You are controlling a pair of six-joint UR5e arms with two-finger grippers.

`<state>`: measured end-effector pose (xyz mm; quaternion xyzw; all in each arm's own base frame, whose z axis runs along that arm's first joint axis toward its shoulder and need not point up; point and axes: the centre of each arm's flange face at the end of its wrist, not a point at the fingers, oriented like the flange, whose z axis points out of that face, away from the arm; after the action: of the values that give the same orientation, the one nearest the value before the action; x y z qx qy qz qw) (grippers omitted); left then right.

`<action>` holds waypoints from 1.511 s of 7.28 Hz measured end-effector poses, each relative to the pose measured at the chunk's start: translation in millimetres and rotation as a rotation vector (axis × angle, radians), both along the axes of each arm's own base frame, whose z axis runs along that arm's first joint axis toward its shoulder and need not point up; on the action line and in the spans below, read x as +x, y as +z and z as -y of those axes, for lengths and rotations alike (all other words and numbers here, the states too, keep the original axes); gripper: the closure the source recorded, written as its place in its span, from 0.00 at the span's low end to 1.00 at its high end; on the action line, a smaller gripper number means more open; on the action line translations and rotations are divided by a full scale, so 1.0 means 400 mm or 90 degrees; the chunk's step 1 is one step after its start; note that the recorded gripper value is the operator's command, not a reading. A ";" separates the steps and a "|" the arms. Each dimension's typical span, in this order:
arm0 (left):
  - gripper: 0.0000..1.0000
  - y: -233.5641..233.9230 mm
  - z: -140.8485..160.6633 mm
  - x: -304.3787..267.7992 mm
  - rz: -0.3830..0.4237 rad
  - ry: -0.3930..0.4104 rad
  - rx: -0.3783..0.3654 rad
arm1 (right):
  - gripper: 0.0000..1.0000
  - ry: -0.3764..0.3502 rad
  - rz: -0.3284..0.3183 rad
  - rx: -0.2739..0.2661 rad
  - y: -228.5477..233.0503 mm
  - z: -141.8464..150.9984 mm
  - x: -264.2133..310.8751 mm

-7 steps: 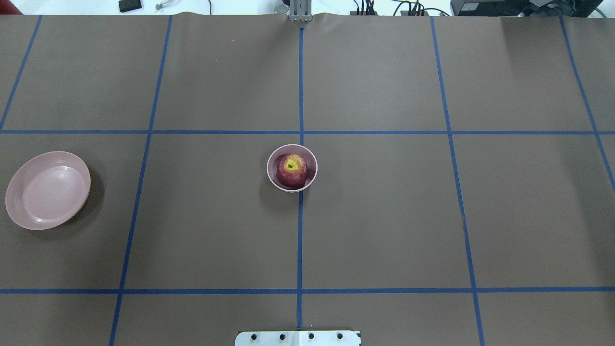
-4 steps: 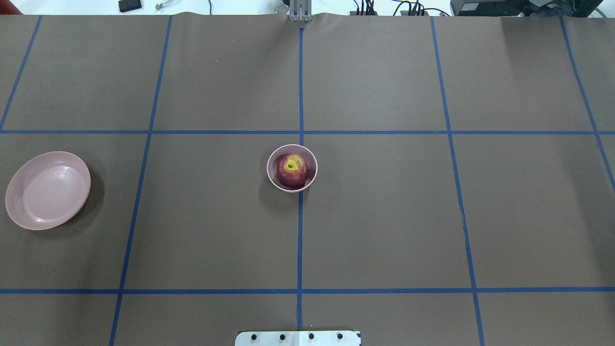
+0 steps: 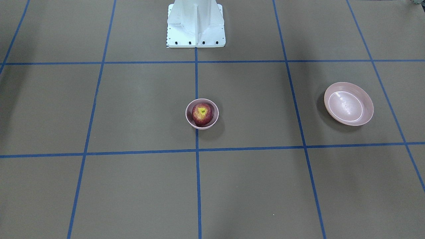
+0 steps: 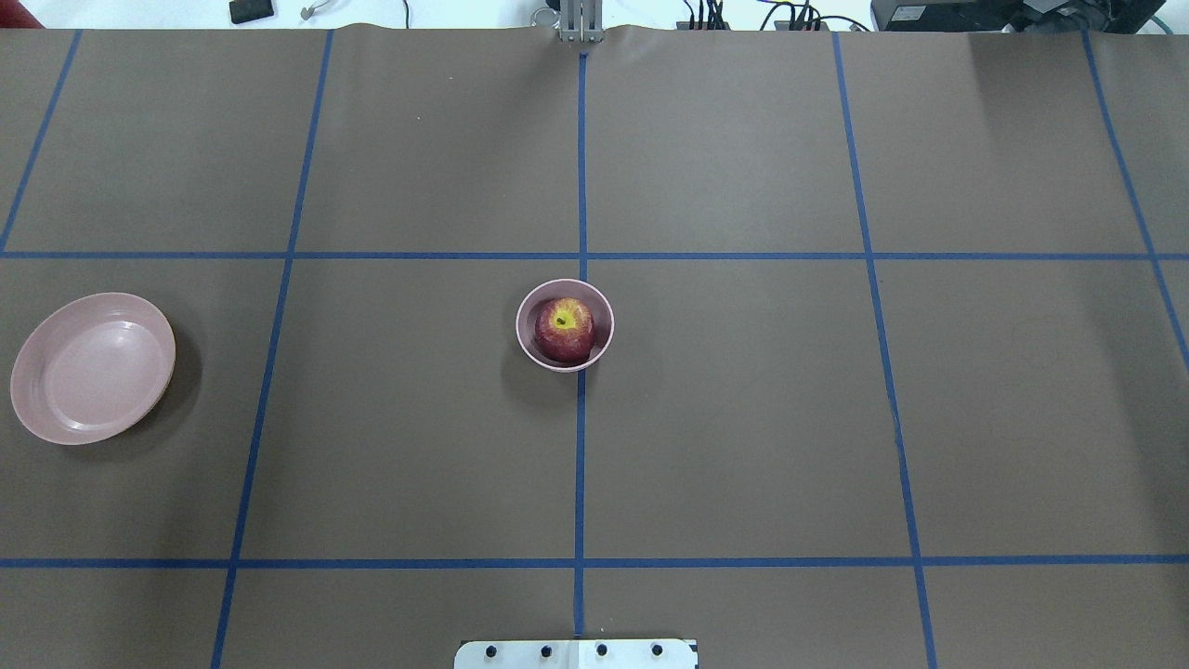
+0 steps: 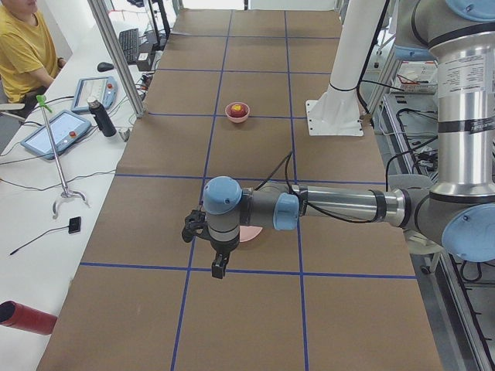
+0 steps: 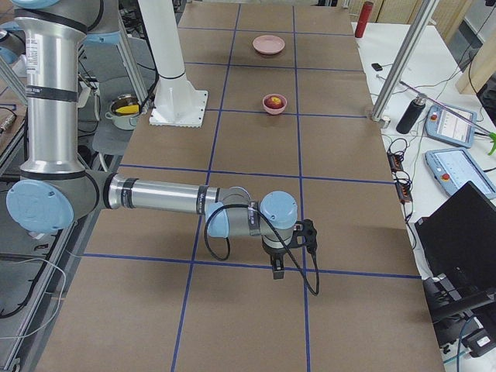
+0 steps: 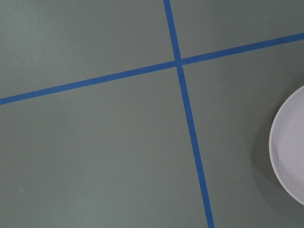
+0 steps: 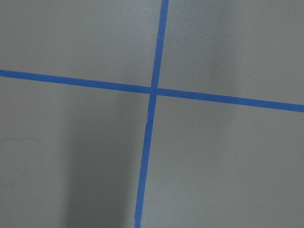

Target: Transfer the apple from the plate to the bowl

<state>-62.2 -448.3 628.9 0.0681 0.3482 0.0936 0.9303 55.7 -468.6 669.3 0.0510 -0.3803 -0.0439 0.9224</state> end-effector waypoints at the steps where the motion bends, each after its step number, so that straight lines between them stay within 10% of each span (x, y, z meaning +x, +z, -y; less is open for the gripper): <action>1: 0.01 -0.013 -0.001 0.000 0.000 0.000 0.009 | 0.00 0.000 0.000 -0.001 0.001 0.000 0.000; 11: 0.01 -0.006 -0.012 0.000 0.002 -0.002 0.004 | 0.00 0.001 0.001 -0.002 0.001 0.002 -0.001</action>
<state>-62.2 -443.6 626.4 0.0714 0.3466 0.0933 0.9306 55.1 -469.5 669.6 0.0498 -0.3809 -0.0426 0.9223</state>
